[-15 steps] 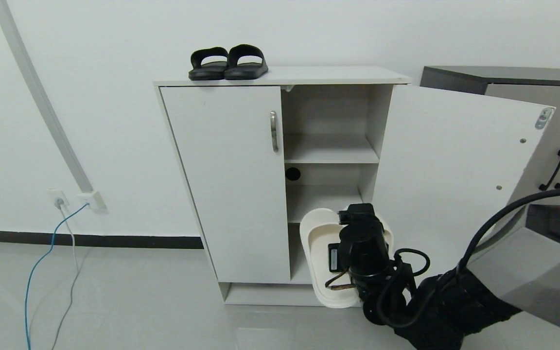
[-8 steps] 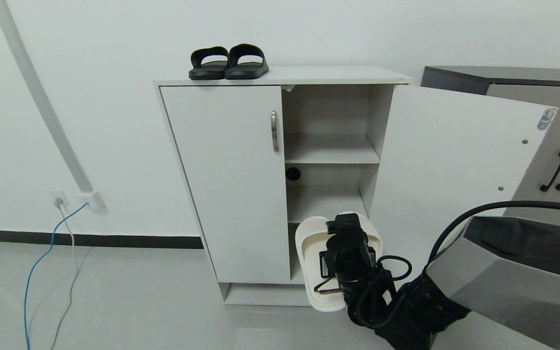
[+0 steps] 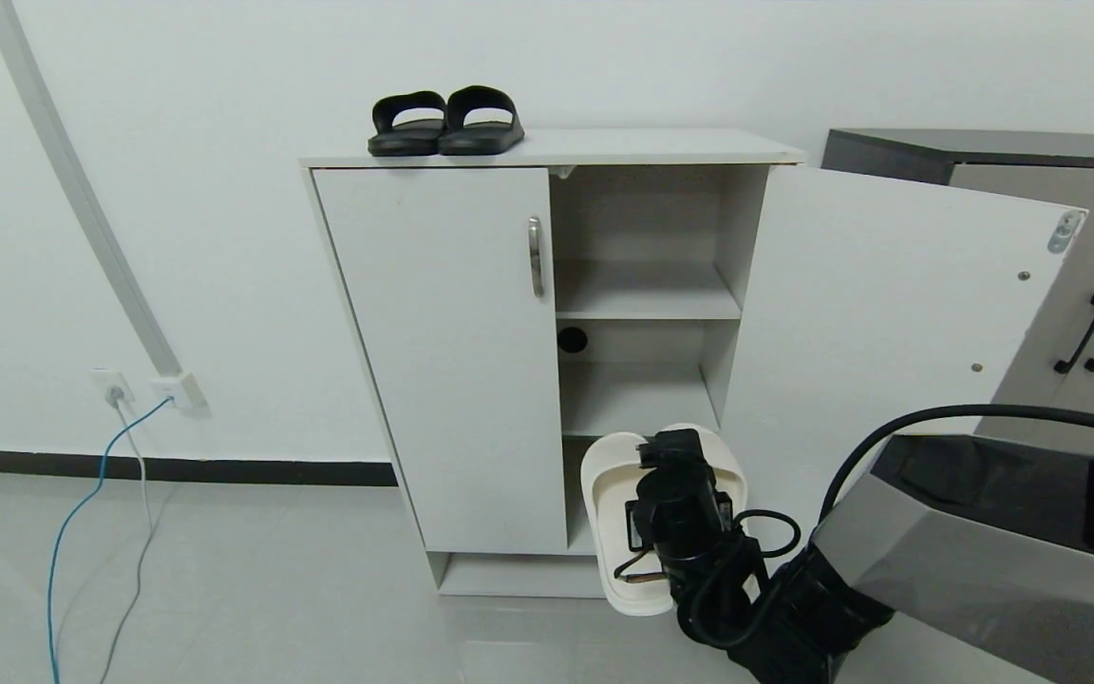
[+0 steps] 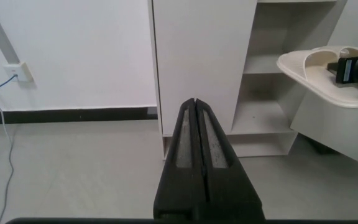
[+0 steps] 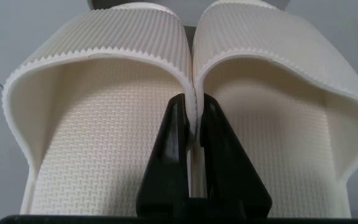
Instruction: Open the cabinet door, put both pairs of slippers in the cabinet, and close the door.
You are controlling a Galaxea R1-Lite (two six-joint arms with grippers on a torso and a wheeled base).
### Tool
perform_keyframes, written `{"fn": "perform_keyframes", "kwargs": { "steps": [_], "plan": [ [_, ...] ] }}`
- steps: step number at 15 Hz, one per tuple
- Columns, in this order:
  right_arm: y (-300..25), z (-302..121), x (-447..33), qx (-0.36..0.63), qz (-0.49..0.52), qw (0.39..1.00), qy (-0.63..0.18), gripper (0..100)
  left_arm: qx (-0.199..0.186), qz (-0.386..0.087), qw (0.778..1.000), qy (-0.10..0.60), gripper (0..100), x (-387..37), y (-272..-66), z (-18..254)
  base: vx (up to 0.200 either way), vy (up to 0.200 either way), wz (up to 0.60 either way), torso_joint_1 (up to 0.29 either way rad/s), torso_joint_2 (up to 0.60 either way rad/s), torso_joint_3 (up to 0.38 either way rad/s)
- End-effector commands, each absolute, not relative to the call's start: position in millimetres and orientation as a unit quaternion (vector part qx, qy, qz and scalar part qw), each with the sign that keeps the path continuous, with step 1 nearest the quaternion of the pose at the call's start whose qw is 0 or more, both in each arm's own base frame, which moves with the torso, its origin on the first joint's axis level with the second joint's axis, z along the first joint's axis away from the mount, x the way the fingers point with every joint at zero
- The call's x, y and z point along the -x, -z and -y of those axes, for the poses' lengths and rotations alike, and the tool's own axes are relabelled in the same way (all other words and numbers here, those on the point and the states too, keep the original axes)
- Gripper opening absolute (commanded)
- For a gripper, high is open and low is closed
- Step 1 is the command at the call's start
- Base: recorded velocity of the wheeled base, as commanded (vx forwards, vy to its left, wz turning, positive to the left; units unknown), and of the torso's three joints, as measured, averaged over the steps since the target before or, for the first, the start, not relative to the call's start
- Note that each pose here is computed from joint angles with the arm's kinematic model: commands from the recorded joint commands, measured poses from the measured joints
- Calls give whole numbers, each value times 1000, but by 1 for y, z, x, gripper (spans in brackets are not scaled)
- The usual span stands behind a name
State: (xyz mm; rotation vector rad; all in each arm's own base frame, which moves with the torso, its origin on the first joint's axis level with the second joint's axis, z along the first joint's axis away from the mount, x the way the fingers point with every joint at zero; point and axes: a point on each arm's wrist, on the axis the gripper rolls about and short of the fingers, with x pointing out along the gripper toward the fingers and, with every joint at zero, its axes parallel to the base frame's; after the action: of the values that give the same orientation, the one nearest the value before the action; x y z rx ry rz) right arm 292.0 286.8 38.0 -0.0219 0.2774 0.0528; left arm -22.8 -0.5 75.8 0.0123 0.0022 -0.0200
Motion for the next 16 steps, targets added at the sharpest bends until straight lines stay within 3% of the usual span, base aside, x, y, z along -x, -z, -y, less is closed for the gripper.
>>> {"fn": "perform_keyframes", "kwargs": {
  "steps": [1, 6, 16],
  "plan": [
    [-36, -287, -292, 13, -140, 990, -27, 0, -6, -3, 1000, 10, 0, 23, -76, 1, 0, 0, 0, 0, 0, 0],
    [-27, -289, -293, 16, -141, 990, -26, 0, -6, -6, 1000, 12, 0, 22, -76, 0, 0, 0, 0, 1, 0, -20],
    [-9, -292, -297, 21, -131, 991, -28, 0, -7, -1, 1000, 10, 0, 23, -76, 0, 0, 0, 0, 3, 2, -186]
  ]
}}
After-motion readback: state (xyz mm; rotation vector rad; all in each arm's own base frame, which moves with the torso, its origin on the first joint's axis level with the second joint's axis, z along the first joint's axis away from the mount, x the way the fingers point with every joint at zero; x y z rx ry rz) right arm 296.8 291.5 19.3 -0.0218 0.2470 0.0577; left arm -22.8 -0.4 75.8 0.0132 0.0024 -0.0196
